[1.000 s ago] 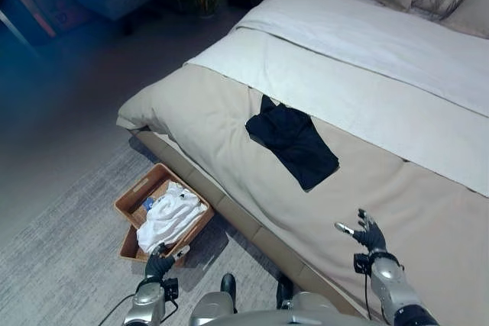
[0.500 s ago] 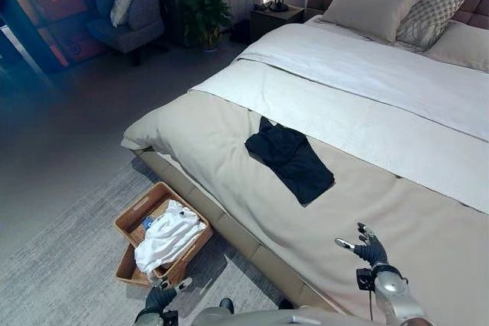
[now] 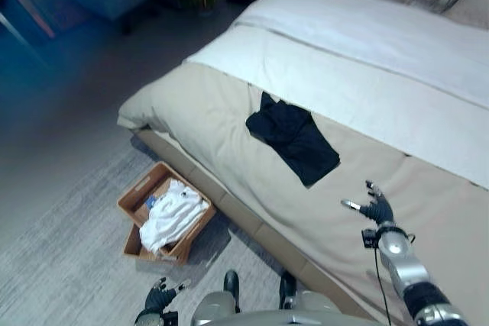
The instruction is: Pick up clothes into the bucket
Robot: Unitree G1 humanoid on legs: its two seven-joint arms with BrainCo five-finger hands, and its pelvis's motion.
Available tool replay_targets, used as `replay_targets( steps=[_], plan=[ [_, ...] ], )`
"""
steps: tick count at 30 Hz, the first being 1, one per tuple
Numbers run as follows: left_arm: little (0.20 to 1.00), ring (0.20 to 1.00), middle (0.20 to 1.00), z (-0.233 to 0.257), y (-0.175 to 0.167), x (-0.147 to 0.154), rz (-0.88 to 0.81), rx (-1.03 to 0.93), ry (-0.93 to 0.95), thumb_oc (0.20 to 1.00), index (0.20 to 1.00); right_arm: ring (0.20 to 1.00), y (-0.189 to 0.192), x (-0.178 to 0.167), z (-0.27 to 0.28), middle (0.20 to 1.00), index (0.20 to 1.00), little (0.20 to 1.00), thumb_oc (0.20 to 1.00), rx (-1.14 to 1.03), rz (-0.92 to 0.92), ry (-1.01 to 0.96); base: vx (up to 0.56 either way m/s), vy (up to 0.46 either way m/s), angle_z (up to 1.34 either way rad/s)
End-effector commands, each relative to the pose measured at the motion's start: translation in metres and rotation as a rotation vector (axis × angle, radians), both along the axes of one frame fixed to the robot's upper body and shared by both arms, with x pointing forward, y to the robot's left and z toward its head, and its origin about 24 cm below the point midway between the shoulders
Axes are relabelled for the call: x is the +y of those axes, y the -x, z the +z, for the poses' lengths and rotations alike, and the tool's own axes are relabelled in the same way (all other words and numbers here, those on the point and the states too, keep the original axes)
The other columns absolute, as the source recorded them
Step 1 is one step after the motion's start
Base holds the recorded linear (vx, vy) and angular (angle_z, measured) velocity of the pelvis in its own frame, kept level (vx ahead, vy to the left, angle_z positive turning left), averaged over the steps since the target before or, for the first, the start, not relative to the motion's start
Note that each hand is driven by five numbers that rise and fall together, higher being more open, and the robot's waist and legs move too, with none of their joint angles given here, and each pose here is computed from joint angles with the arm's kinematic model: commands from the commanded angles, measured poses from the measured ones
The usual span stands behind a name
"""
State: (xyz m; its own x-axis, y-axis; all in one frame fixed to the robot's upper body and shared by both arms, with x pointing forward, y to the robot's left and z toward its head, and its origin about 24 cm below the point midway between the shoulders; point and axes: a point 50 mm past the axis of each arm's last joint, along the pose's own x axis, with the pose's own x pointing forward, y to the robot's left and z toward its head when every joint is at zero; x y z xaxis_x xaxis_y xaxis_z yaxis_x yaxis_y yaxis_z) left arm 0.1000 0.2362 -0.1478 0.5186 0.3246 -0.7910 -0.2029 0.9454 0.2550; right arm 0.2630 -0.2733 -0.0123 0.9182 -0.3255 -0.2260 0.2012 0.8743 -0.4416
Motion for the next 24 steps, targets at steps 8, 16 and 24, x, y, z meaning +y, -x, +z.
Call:
replay_targets(
  steps=[8,16,24],
  plan=[
    [1.000,1.000,1.000,0.035,-0.071,0.005,-0.114,-0.245,-0.101,1.000,1.000,1.000,-0.082,-0.001,0.139,1.000,1.000,1.000,1.000,-0.429,0.042,0.272,-0.09,0.084,-0.01],
    [1.000,1.000,1.000,0.060,-0.110,0.002,-0.144,-0.390,-0.126,1.000,1.000,1.000,-0.111,-0.021,0.247,1.000,1.000,1.000,1.000,-0.608,-0.080,0.415,-0.10,0.056,0.02],
    [1.000,1.000,1.000,0.067,-0.123,0.001,-0.167,-0.407,-0.154,1.000,1.000,1.000,-0.126,-0.011,0.296,1.000,1.000,1.000,1.000,-0.624,-0.108,0.517,-0.05,0.018,0.05]
  ],
)
